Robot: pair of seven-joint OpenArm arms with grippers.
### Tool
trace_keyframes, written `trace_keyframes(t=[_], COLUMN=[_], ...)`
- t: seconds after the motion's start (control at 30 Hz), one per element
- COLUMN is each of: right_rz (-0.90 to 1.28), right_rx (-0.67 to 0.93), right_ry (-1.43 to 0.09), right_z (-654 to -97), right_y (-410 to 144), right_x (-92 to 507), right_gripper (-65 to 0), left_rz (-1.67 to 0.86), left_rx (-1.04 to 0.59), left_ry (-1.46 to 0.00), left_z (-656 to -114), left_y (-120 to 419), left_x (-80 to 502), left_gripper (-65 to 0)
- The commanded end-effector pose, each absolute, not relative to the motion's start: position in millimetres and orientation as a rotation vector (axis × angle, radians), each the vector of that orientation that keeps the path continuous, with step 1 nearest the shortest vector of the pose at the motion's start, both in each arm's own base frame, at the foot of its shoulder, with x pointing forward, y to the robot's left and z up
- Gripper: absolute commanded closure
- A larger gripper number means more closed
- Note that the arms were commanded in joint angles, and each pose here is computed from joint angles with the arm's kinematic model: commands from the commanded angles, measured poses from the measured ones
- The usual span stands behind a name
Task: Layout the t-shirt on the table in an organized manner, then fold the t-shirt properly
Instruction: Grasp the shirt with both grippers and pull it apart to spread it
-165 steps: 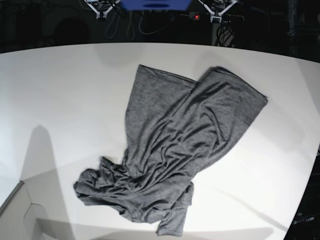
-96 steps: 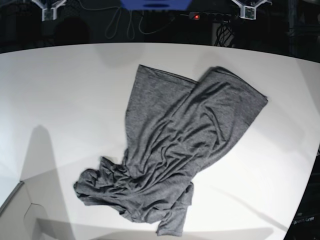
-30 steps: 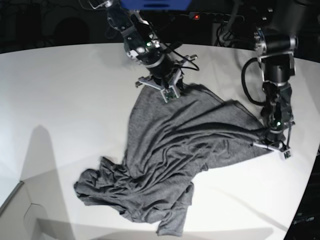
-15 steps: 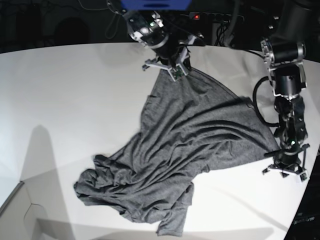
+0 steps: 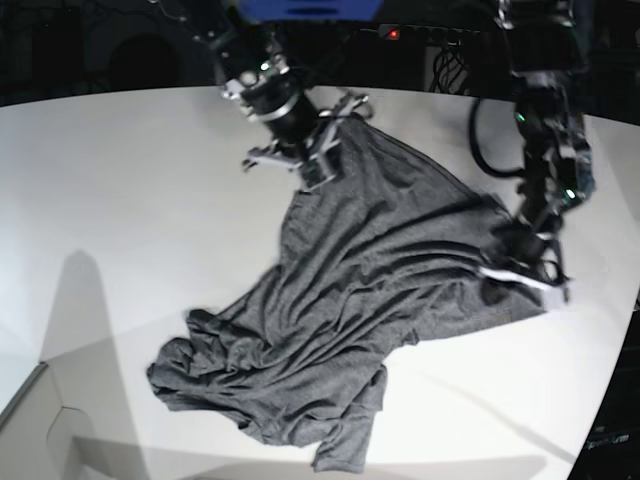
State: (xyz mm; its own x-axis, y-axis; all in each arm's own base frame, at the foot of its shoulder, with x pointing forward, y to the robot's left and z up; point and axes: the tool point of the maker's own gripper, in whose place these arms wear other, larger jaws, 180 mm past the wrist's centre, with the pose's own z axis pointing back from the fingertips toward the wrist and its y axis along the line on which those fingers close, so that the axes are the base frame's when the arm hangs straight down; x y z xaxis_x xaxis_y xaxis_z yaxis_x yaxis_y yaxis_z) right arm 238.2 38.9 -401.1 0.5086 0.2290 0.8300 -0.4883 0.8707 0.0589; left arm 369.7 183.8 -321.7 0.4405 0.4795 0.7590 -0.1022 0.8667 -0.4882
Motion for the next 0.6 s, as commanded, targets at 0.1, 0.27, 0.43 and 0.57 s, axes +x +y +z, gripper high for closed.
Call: trace_keyframes(t=[0.1, 0.27, 0.43, 0.57], right_rz=[0.373, 0.265, 0.203, 0.175], right_rx=[0.218, 0.106, 0.042, 0.011], right_ry=[-1.006, -1.022, -1.032, -1.036], right_z=[-391, -391, -389, -387], right_y=[-5, -60, -92, -108], right_x=[263, 282, 290, 293], right_gripper=[0.0, 0.0, 0.0, 0.0], left_rz=[0.25, -0.009, -0.19, -0.225], left_rx=[-0.521, -0.513, -0.476, -0.418], left_ry=[-1.01, -0.88, -0.828, -0.773], left_z=[-321, -357, -375, -398], left_y=[114, 37, -2, 10], left_x=[347, 316, 291, 276], left_gripper=[-0.1, 0.0, 0.0, 0.0])
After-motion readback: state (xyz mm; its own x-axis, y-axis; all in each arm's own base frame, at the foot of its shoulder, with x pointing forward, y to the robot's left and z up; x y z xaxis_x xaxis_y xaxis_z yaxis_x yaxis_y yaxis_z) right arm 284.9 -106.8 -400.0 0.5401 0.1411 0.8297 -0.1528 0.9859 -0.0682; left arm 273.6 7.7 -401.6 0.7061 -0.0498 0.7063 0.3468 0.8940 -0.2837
